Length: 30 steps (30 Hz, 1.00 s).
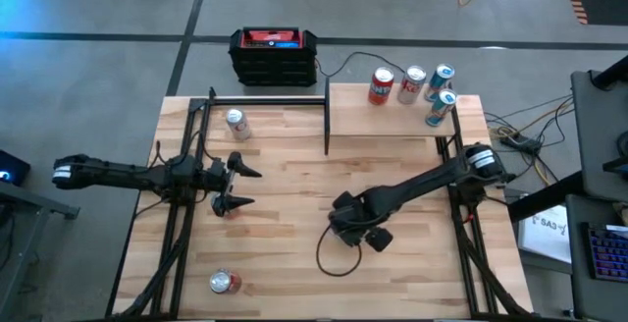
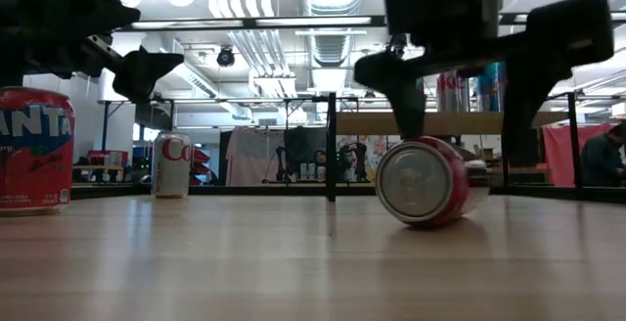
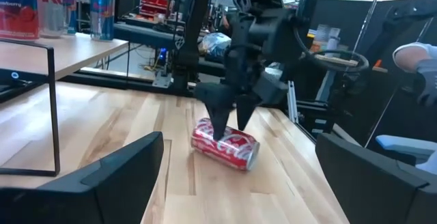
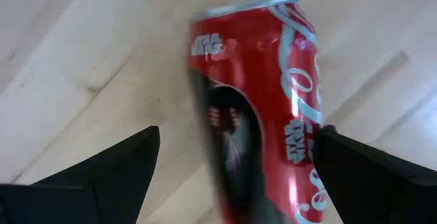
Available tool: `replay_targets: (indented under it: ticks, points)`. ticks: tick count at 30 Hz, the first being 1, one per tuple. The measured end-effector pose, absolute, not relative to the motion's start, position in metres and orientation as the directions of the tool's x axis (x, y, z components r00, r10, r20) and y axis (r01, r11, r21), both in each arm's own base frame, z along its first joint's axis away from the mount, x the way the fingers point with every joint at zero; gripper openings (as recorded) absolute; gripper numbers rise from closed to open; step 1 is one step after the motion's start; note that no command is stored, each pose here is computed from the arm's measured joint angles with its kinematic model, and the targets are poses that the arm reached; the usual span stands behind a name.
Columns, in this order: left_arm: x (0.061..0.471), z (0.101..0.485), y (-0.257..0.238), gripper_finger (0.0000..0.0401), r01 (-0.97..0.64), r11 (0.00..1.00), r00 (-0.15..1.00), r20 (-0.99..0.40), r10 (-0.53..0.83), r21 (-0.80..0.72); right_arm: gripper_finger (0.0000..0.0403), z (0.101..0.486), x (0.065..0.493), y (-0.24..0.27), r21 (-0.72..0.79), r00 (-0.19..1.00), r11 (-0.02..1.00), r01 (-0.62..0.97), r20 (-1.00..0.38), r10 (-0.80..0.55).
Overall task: Place canned beverage on shelf
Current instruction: Put the top red white soda can on the shelf
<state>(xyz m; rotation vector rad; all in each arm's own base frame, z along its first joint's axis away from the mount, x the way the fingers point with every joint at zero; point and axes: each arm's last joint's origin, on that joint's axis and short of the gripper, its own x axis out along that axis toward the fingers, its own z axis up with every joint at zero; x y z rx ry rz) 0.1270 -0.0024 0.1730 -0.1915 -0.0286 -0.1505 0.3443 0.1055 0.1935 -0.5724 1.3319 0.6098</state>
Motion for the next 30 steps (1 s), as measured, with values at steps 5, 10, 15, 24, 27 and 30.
replay_targets:
  ticks: [5, 10, 15, 24, 27, 30]
  points:
    - [0.127, 0.173, -0.002, 0.0368, 0.151, 0.970, 0.988, 0.042, -0.146, -0.188, 0.0359, 0.177, 0.356, 0.104, -0.005, 0.100, 0.714, -0.700, -0.991, 0.091]
    - [0.127, 0.173, -0.002, 0.0369, 0.151, 0.970, 0.988, 0.041, -0.146, -0.188, 0.0359, 0.176, 0.360, 0.104, 0.008, 0.105, 0.712, -0.702, -0.988, 0.114]
    - [0.127, 0.173, -0.002, 0.0368, 0.151, 0.970, 0.988, 0.039, -0.146, -0.188, 0.0359, 0.181, 0.364, 0.105, -0.004, 0.137, 0.733, -0.680, -0.983, 0.121]
    - [0.128, 0.173, -0.002, 0.0368, 0.151, 0.970, 0.989, 0.036, -0.146, -0.189, 0.0359, 0.185, 0.368, 0.106, 0.025, 0.170, 0.857, -0.515, -0.977, 0.130]
    - [0.128, 0.172, -0.002, 0.0368, 0.150, 0.970, 0.989, 0.031, -0.146, -0.190, 0.0359, 0.186, 0.370, 0.104, 0.025, 0.179, 0.858, -0.513, -0.974, 0.135]
    - [0.129, 0.171, -0.002, 0.0368, 0.148, 0.970, 0.989, 0.023, -0.146, -0.191, 0.0359, 0.186, 0.371, 0.102, 0.035, 0.189, 0.880, -0.473, -0.972, 0.141]
